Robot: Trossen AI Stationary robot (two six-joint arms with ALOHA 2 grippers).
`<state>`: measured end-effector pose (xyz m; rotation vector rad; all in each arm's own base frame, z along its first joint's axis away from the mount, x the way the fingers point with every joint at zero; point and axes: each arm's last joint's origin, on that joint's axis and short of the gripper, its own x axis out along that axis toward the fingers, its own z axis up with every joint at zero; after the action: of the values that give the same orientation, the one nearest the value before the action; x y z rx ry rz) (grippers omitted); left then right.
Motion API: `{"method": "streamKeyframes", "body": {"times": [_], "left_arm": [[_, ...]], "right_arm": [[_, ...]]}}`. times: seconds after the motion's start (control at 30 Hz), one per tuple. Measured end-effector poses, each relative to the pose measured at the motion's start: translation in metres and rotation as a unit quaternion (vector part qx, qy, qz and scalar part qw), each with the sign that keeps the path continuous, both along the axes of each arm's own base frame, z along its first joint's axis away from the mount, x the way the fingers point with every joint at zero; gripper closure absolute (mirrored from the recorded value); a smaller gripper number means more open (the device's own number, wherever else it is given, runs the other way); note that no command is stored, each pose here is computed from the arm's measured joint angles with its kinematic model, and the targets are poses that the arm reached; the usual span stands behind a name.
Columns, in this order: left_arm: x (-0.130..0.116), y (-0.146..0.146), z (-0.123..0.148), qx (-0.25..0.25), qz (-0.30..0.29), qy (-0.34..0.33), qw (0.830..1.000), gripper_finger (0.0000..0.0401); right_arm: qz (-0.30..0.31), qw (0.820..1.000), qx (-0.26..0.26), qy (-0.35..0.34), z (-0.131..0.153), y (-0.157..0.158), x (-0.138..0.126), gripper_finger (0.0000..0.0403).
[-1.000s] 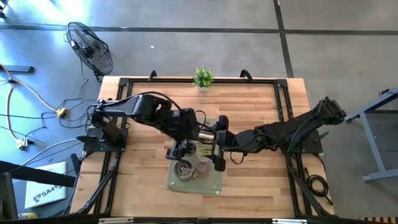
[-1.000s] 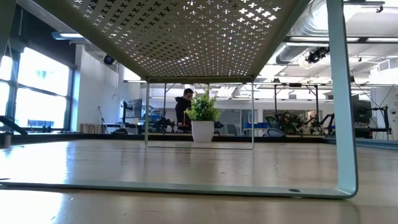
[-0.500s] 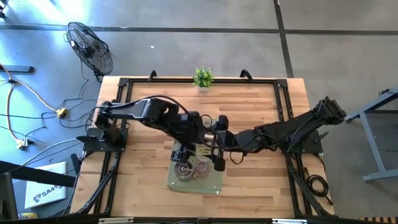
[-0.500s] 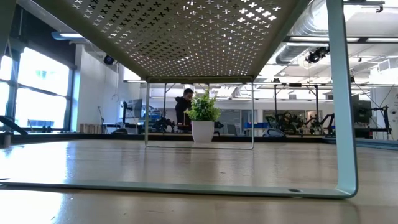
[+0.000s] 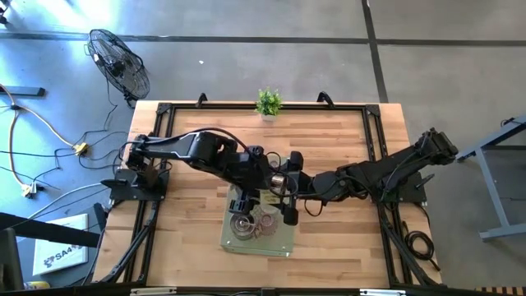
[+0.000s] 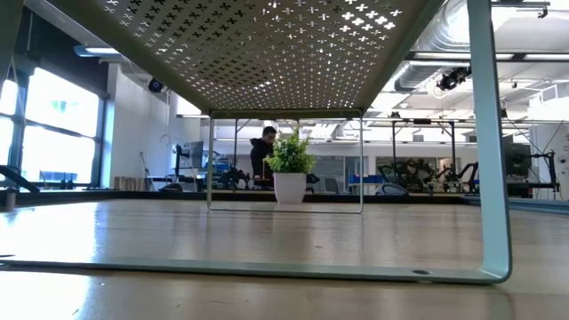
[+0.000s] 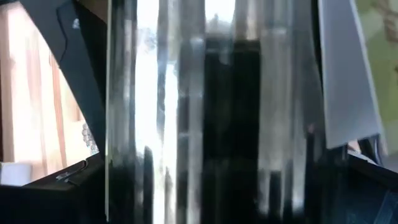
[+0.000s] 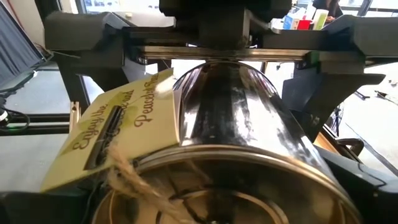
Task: Pick & Place candle stick holders
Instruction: Put the green scented candle on the shelf aligned with the purple candle holder
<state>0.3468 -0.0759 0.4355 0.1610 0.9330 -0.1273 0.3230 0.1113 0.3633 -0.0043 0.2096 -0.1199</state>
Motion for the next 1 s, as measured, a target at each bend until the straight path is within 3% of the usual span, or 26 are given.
{"method": "streamKeyframes", "body": {"times": [0.23,1.0], "left_arm": [[0.0001,-0.001,0.0001,-0.056,0.048,0.005,0.997,0.0002],[0.0034,-0.0016,-0.0003,-0.043,0.034,-0.009,0.998,0.0002]], "right_arm": [[0.007,1.0,0.005,0.0,-0.0002,0.0005,0.0003,0.0046],[0.006,1.0,0.001,0.003,-0.0009,0.0008,0.0001,0.0046]]}}
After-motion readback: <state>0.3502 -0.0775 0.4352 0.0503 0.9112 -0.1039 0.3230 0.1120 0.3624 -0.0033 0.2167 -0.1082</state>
